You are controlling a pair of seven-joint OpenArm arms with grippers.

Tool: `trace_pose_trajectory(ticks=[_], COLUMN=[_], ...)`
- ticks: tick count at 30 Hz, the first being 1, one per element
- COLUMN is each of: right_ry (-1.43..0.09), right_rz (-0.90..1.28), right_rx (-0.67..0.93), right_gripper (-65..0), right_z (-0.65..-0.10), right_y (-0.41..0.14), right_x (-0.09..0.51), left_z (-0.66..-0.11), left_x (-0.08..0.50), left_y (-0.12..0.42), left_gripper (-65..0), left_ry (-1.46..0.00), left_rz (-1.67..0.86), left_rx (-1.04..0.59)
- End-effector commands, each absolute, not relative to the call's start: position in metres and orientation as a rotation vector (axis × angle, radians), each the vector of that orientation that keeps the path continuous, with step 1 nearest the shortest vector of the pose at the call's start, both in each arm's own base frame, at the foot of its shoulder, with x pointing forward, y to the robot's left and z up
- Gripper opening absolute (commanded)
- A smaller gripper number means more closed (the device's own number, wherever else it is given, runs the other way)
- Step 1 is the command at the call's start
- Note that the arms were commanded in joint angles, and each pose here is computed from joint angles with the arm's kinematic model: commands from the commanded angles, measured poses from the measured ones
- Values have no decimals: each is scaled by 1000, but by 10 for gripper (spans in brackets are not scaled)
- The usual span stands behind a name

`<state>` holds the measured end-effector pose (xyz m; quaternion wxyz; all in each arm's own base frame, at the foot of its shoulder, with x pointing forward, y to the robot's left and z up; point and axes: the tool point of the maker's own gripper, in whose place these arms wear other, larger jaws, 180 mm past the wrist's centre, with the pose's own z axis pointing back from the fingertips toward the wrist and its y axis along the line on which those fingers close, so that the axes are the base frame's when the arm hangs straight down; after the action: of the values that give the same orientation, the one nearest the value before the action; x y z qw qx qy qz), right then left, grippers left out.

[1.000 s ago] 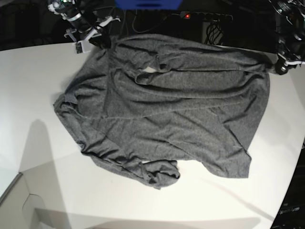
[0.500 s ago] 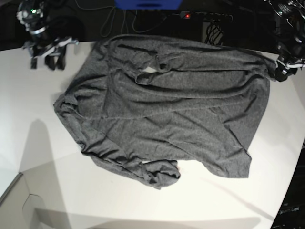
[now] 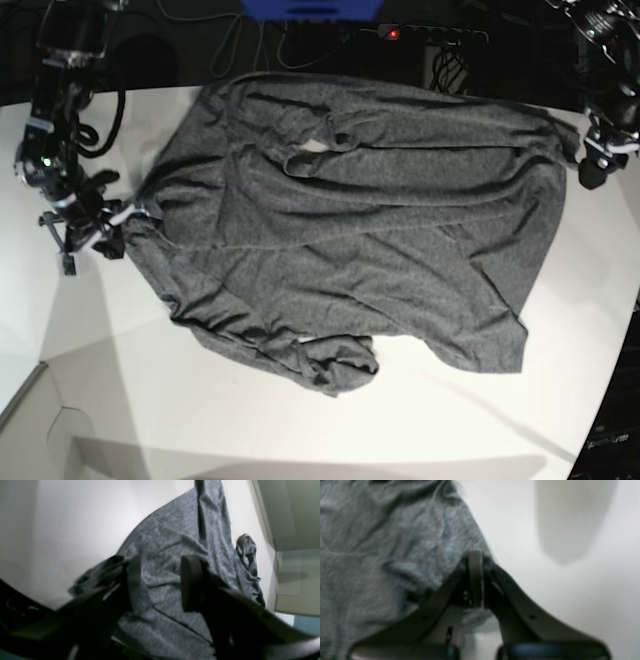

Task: Layout the t-shirt on the table in an organized manner, then fold the t-shirt properly
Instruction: 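Move both grippers down to the shirt's side edges and grasp them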

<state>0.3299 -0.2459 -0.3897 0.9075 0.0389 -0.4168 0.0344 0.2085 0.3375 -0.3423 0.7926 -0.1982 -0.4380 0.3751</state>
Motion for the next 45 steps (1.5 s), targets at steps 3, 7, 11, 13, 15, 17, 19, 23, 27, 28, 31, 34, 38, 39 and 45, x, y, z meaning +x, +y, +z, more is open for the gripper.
trace_pose_trajectory(ticks=[3,7,11,13,15,17,19,23,27,28,31,34,38,39,45], right_ry=[-835,-785,-794,-792,-807,-822,-849,-927,-1039,-1062,-1133,-1163,-1136,-1113,-1040], right_rz=[74,58,42,29,10,-17,-32,-25,19,22,-10,-42,-41,-41,-14], right_rx=[90,117,135,140,150,142,147,140,129,127,79,31,32,33,58], right_gripper=[-650,-650,-650,-650,-650,-650,-650,-650,-650,-650,-650,-650,-650,-650,-650], right_z=[-400,-421,-434,-440,-442,-440,-435,-415,-381,-373,-350,-334,-339,-344,-371], right_y=[-252,-249,-251,-254,-256,-269,-272,-274,-269,-269,-279,-291,-291,-291,-272], right_x=[344,346,358,368,385,401,419,457,492,498,515,524,522,519,504], left_z=[-328,-328,-328,-327,-326,-324,-323,-320,-311,-309,-291,-268,-246,-239,-220], left_x=[214,214,215,215,216,221,222,223,234,236,243,251,260,264,290], left_y=[343,344,344,344,344,345,345,346,347,347,346,343,344,347,359], left_gripper=[-395,-395,-395,-395,-395,-394,-394,-394,-394,-394,-392,-390,-389,-389,-389], left_ry=[-989,-993,-997,-999,-1002,-1013,-1016,-1024,-1052,-1059,-1107,-1167,-1225,-1240,-1298], left_rz=[790,792,792,792,792,790,789,784,772,768,726,674,633,621,618], left_rx=[-419,-417,-415,-417,-419,-422,-423,-425,-439,-438,-422,-403,-388,-382,-411])
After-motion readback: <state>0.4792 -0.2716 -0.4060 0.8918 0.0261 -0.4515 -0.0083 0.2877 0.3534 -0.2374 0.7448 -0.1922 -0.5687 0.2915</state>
